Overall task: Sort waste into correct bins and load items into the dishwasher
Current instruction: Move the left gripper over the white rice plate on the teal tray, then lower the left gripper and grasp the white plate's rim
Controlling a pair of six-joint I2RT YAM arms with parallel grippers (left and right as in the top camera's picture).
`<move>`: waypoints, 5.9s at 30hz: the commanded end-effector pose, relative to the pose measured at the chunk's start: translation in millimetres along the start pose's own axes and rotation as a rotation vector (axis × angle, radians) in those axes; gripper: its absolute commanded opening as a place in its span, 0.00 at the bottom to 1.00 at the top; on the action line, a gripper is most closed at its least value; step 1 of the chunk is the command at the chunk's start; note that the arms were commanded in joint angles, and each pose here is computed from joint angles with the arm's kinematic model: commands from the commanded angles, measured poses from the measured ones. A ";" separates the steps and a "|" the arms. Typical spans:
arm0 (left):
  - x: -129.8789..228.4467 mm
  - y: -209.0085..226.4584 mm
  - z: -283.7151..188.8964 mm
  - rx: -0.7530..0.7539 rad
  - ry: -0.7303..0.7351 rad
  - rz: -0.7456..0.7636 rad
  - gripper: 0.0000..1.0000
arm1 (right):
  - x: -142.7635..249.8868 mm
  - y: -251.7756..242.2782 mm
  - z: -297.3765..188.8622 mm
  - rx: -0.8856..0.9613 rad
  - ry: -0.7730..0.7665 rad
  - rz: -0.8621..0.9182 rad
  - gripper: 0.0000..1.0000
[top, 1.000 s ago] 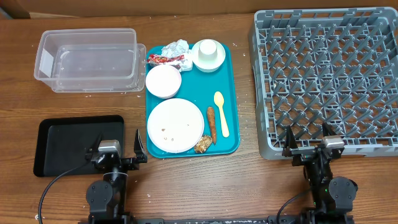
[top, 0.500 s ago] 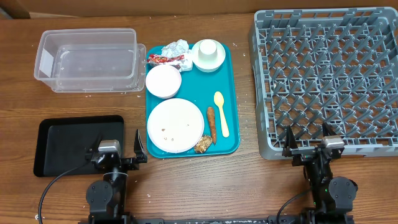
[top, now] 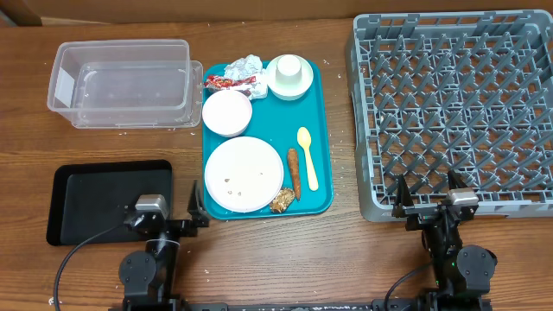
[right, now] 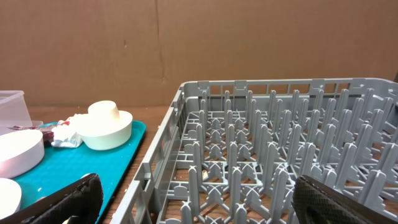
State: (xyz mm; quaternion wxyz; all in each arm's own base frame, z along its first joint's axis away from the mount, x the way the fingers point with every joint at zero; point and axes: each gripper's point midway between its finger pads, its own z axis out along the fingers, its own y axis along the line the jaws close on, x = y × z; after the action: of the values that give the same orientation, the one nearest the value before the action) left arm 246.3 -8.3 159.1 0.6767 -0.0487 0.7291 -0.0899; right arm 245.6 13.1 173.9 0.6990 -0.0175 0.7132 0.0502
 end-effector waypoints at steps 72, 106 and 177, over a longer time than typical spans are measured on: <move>113.4 -169.4 110.3 -0.139 1.294 0.158 1.00 | 1.7 -3.5 0.0 0.017 -0.005 0.006 1.00; 167.2 -165.4 110.0 -0.227 1.362 0.202 0.74 | 1.7 -3.5 0.0 0.017 -0.005 0.006 1.00; 179.3 -156.3 101.6 -0.262 1.342 0.305 0.53 | 1.7 -3.5 0.0 0.017 -0.005 0.007 1.00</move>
State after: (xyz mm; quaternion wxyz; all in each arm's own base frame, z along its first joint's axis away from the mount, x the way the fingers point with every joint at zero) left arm 323.9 -203.4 11.6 0.0636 0.0203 0.9958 0.0626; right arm 245.6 13.1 174.0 0.6991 -0.0175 0.7130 0.0502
